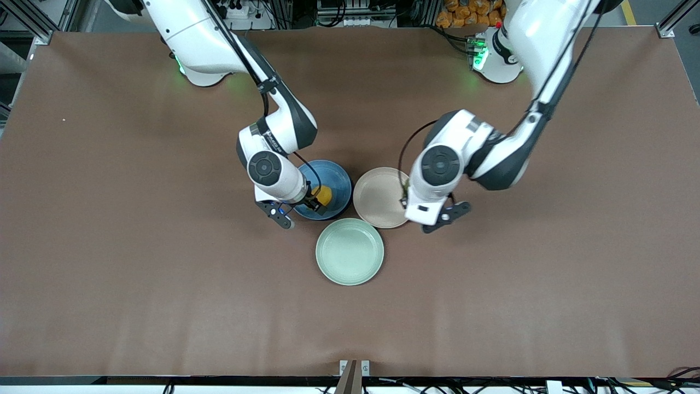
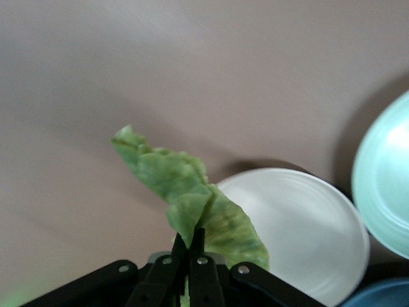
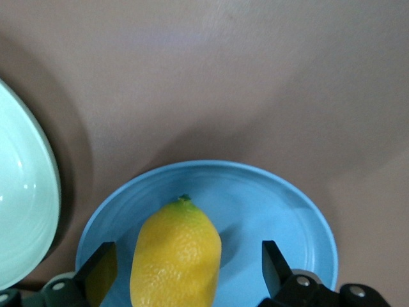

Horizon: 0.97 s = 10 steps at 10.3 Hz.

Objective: Pick lemon and lettuce from blue and beige plates
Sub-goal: 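Grasp the lemon with the right gripper while the left gripper grasps the lettuce, then lift the lemon off the blue plate while the left gripper carries the lettuce away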

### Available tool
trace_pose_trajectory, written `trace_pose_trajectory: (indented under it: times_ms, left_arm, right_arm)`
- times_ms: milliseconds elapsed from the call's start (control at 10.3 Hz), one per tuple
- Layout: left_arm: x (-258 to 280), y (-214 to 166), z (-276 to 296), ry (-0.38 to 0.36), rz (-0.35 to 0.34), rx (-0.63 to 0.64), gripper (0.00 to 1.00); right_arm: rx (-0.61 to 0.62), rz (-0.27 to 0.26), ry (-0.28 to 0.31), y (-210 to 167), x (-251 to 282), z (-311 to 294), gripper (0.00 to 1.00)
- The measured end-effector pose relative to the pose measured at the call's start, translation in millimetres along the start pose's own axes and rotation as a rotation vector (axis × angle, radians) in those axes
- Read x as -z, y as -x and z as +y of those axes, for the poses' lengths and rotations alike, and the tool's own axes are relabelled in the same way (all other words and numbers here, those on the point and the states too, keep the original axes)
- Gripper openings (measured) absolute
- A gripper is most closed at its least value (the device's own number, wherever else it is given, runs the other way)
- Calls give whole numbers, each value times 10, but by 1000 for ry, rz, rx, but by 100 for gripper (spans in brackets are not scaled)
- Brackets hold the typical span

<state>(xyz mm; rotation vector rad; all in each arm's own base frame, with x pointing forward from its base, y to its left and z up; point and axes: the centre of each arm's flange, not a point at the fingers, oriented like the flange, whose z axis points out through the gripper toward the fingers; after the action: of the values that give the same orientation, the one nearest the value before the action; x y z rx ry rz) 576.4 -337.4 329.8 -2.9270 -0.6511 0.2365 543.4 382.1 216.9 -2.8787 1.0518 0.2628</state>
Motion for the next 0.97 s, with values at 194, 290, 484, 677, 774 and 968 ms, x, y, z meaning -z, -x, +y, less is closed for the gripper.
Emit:
trace_pose_trajectory:
  times_ms: [194, 290, 484, 677, 774, 968]
  left_arm:
    - [128, -353, -431, -40, -30, -68, 4]
    - [120, -561, -654, -52, -51, -100, 4]
    - [47, -895, -1001, -49, -76, -144, 4]
    - [-26, -1152, -1293, -43, -96, -214, 4]
    - [-66, -1312, -1477, -34, -105, -251, 4]
    - [-253, -1622, -1800, -9, -115, -297, 4]
  right_arm:
    - [-4, 4, -7, 51, -34, -46, 100]
    - [-6, 7, -13, 93, -57, -65, 100]
    - [6, 11, -16, 239, -126, -110, 86]
    - [19, 16, -24, 334, -152, -149, 62]
    - [24, 18, -26, 368, -162, -161, 62]
    - [26, 20, -28, 372, -156, -168, 62]
